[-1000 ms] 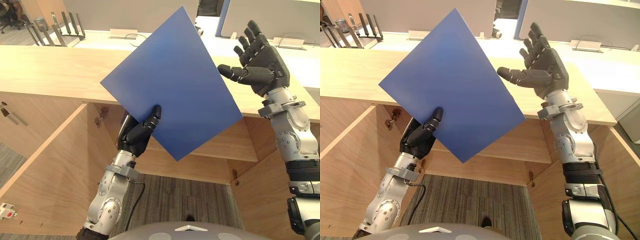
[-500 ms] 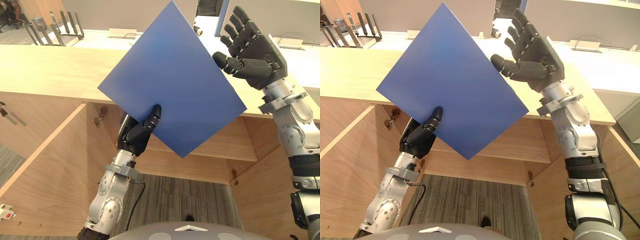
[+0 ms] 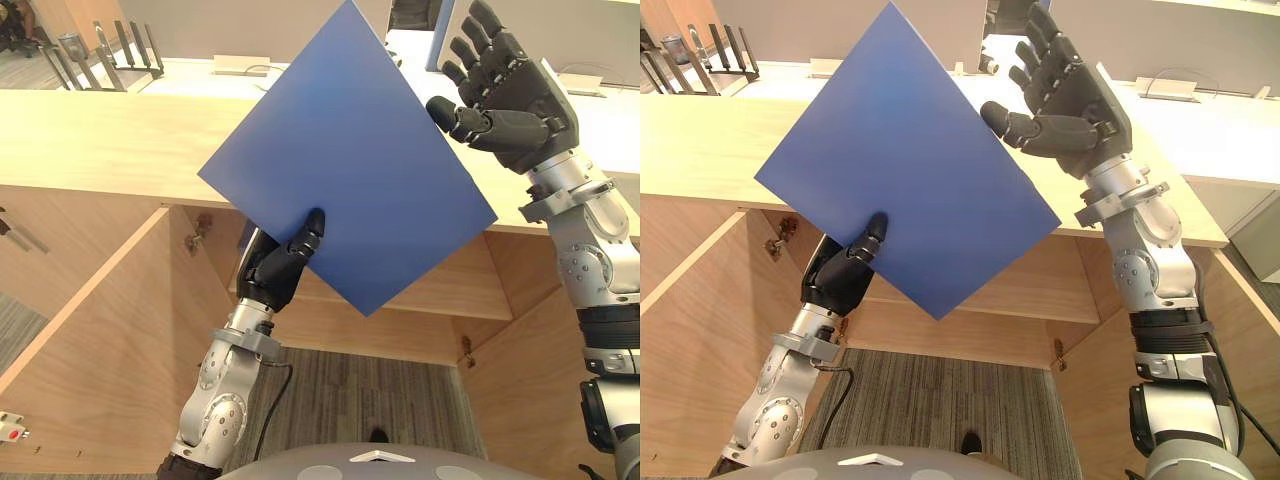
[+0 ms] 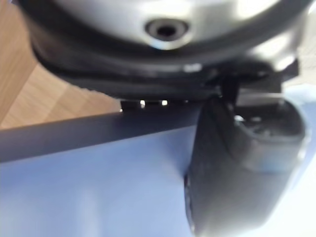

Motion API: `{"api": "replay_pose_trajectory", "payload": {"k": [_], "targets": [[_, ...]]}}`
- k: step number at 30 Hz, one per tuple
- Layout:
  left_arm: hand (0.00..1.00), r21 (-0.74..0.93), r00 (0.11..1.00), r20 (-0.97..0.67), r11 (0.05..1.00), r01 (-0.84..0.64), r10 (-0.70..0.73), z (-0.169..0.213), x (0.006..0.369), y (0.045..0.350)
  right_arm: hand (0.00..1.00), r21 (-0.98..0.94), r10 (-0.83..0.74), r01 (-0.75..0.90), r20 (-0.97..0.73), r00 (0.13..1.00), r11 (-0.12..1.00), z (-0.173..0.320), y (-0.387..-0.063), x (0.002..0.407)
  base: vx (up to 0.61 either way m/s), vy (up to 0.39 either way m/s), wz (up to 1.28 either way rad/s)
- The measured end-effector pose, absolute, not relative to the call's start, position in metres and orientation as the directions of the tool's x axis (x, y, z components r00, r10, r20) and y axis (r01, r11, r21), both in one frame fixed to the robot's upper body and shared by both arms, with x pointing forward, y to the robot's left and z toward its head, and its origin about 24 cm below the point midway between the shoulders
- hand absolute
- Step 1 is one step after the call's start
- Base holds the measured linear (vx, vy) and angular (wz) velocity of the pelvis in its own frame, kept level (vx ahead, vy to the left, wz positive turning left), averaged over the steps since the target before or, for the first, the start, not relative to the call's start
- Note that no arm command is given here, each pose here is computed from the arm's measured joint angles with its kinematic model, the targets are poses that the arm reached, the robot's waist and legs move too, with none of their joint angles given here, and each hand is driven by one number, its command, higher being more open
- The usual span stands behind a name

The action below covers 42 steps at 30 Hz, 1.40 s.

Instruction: Walk over to the cabinet, pick up the folder, carry it to the office cabinet, place the folder inside the office cabinet, then close the office cabinet door

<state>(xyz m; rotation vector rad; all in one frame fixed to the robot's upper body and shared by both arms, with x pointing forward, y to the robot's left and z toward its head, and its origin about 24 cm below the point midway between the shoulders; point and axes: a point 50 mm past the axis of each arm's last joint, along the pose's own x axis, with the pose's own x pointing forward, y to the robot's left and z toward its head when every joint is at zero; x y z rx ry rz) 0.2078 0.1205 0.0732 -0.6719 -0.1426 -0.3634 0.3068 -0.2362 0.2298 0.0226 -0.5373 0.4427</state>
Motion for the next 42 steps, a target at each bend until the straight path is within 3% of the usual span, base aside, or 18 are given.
{"api": "replay_pose_trajectory", "payload": {"k": [13,23,29,34,42], "targets": [[0.0,-0.526,0.941,0.187,0.781,0.337,-0.28,0.061,0.215,0.122,1.0,0.044,0.207,-0.293,0.608,0.766,0.955,0.243,-0.262,0.3,0.0,0.0,0.0],[0.0,-0.487,0.964,0.165,0.832,0.265,-0.21,0.058,0.218,0.138,1.0,0.05,0.184,-0.275,0.625,0.758,0.96,0.247,-0.268,0.298,0.0,0.0,0.0],[0.0,-0.455,0.968,0.158,0.856,0.246,-0.194,0.059,0.219,0.141,1.0,0.014,0.244,-0.316,0.604,0.759,0.949,0.241,-0.261,0.298,0.0,0.0,-0.01],[0.0,-0.439,0.964,0.193,0.862,0.252,-0.183,0.067,0.226,0.144,1.0,-0.064,0.38,-0.395,0.448,0.809,0.917,0.208,-0.245,0.298,0.0,0.0,-0.05],[0.0,-0.432,0.957,0.222,0.86,0.27,-0.189,0.073,0.229,0.143,1.0,-0.085,0.472,-0.469,0.294,0.831,0.879,0.177,-0.227,0.301,0.0,0.0,-0.01]]}}
